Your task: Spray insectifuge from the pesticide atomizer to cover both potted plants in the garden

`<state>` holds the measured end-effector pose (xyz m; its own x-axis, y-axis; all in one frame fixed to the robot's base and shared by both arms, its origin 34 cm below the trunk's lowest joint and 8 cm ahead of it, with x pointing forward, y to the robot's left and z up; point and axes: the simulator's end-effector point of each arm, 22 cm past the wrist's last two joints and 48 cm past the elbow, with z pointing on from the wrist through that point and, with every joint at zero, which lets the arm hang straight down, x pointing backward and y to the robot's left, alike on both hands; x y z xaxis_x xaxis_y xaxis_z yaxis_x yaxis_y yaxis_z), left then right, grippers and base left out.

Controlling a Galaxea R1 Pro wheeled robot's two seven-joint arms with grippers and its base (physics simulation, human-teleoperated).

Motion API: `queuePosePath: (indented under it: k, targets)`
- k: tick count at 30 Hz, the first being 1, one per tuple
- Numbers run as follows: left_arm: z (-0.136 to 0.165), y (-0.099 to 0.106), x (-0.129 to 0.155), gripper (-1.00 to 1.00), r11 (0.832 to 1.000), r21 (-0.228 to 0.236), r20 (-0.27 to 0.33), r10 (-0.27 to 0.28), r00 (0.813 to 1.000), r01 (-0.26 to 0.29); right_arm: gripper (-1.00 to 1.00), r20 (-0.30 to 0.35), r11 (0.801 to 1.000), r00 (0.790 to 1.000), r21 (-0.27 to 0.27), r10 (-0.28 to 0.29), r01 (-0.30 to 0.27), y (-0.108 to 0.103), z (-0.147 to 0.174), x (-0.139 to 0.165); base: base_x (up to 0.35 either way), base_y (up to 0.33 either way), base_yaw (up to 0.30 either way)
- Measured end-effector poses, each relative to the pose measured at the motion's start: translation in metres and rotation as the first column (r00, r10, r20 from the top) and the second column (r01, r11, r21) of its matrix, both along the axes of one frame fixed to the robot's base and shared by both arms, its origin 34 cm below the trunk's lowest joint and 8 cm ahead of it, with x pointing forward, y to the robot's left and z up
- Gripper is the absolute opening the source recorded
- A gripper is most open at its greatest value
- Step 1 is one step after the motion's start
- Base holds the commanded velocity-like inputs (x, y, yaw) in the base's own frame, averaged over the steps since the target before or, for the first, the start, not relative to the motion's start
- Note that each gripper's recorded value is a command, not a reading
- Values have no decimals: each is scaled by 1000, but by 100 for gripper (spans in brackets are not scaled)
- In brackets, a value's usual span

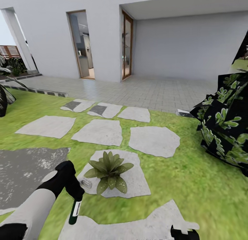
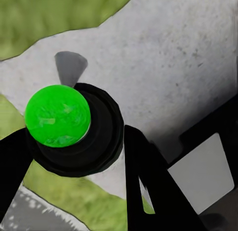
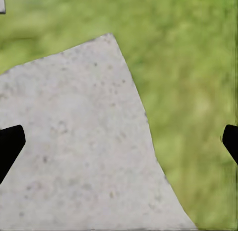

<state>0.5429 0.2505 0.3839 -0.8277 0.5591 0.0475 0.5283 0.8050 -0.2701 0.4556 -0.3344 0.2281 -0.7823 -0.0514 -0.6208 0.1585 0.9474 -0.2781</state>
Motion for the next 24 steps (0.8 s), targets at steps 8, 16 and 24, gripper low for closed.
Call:
queuePosePath:
  k: [8, 16, 24]
  targets:
    - [-1, -1, -3, -100, 1000, -6, -15, 0, 1000, 0, 100, 2, 1000, 1000, -3, 1, -1, -2, 1, 0, 126, 110, -161]
    - [-3, -1, -7, -100, 1000, -5, -22, -2, 1000, 1, 100, 1, 1000, 1000, -8, 5, -5, -5, 1, 0, 191, 272, -2]
    - [-3, -1, -7, -100, 1000, -7, -21, 0, 1000, 0, 100, 1, 1000, 1000, -10, 2, -2, -6, 1, 0, 193, 154, -55]
